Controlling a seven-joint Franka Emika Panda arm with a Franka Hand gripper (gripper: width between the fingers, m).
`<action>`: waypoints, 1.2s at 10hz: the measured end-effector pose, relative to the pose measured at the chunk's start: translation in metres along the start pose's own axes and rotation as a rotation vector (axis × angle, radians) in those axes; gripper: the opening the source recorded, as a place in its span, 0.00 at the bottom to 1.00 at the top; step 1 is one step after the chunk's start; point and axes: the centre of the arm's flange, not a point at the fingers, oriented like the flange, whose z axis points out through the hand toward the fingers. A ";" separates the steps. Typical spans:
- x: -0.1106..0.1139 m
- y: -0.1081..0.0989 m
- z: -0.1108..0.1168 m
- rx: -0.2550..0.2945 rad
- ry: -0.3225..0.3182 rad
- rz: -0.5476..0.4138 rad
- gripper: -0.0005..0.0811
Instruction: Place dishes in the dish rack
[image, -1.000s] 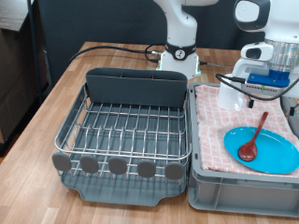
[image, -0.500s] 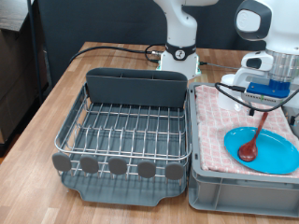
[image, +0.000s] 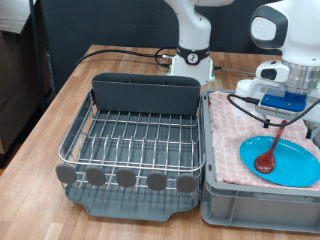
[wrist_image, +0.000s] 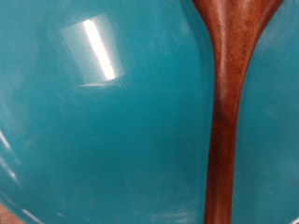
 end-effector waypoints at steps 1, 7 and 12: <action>0.001 0.001 0.005 -0.008 0.004 0.002 0.99; 0.003 0.007 0.028 -0.009 -0.004 0.022 0.99; 0.005 0.010 0.041 0.011 -0.016 0.032 0.90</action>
